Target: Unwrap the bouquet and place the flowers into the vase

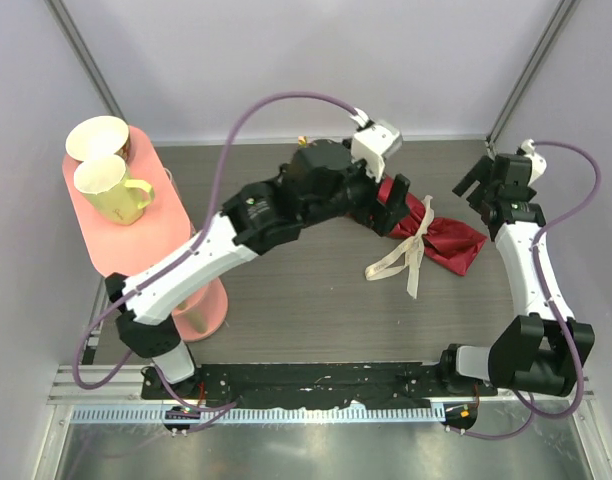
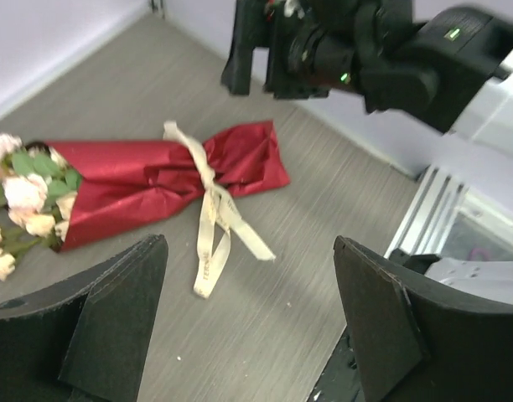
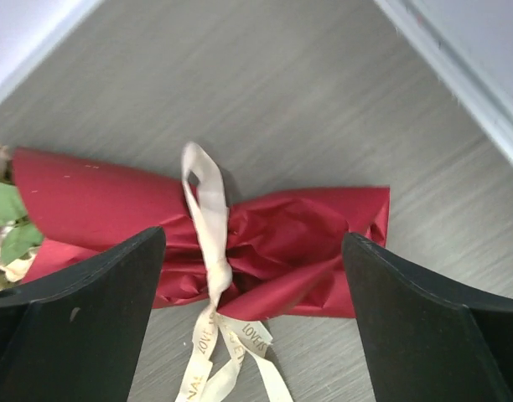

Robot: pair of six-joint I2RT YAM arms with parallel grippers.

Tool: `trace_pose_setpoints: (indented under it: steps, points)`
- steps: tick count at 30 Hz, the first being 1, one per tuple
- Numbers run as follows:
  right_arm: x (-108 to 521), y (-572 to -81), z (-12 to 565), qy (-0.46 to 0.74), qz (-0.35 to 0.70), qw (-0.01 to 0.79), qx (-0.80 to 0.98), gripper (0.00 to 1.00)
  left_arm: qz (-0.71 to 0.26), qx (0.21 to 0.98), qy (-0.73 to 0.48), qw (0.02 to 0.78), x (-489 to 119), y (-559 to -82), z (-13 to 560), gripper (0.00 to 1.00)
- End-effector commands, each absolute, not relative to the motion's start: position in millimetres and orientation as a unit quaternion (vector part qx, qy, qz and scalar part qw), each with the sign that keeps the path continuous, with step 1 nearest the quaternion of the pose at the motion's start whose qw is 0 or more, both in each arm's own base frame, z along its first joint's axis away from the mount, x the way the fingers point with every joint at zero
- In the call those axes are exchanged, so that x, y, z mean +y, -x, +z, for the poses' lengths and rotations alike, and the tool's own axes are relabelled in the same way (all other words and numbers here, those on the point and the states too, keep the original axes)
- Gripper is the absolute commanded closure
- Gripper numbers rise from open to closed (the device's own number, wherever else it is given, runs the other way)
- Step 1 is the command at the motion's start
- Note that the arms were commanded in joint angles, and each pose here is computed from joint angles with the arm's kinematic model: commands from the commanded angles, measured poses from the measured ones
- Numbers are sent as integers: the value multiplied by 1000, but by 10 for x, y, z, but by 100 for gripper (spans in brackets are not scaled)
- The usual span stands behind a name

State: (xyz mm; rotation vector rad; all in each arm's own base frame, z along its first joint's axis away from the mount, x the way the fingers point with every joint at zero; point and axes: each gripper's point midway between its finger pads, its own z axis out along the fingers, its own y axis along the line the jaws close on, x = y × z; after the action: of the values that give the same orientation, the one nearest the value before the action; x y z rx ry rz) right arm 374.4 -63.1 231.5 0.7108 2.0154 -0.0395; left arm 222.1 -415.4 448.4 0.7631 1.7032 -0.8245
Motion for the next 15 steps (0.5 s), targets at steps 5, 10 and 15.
trace_pose_setpoints:
  steps: [5,10,15]
  points:
    - [-471,-3693,1757,-360,95,454,810,30,-361,734,-301,491,-4734,-2447,3650,20]
    - [-30,-3427,1501,-303,123,440,836,41,-362,752,-295,465,-4893,-2491,3092,22]
    - [149,-3153,1297,-275,118,418,858,42,-346,765,-301,452,-4950,-2696,2601,23]
